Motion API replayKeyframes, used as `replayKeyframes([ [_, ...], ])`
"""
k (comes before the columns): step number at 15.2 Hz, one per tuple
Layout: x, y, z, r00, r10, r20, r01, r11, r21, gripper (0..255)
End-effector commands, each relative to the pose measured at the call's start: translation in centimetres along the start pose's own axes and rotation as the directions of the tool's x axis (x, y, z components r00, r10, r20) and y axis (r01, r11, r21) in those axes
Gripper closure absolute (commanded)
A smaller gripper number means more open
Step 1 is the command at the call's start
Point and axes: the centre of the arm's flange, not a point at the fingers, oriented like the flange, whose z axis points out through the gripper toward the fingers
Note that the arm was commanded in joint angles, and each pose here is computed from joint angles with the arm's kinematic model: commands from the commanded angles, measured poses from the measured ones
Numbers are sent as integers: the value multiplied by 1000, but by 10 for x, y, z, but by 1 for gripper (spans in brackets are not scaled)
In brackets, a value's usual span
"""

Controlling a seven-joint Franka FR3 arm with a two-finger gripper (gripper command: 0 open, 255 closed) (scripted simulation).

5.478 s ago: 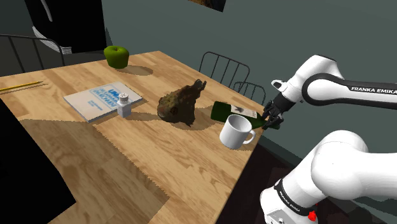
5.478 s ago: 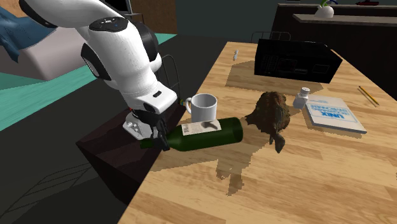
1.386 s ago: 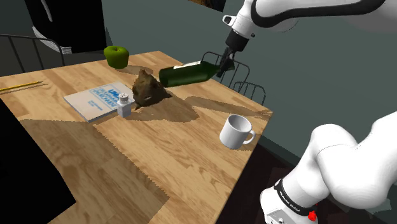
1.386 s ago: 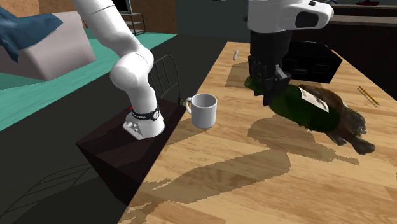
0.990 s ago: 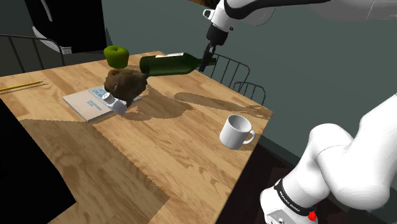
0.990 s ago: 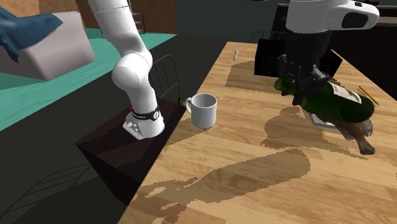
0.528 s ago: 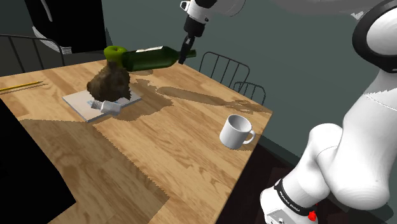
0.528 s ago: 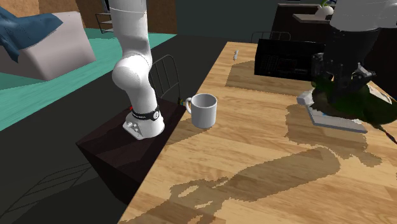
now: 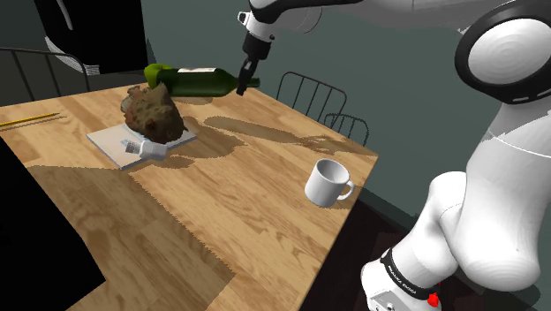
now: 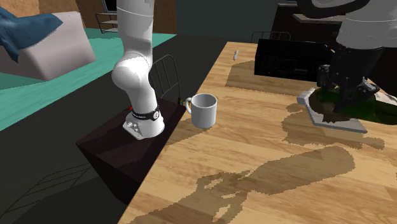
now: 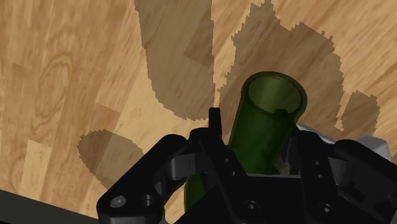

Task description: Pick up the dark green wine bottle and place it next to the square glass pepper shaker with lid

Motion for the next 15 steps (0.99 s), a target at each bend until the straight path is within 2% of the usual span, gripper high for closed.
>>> replayKeyframes([
  [1, -1, -1, 11, 1000, -2, 0, 2, 1000, 1, 255],
  [15, -14, 0, 84, 1000, -2, 0, 2, 1000, 1, 255],
])
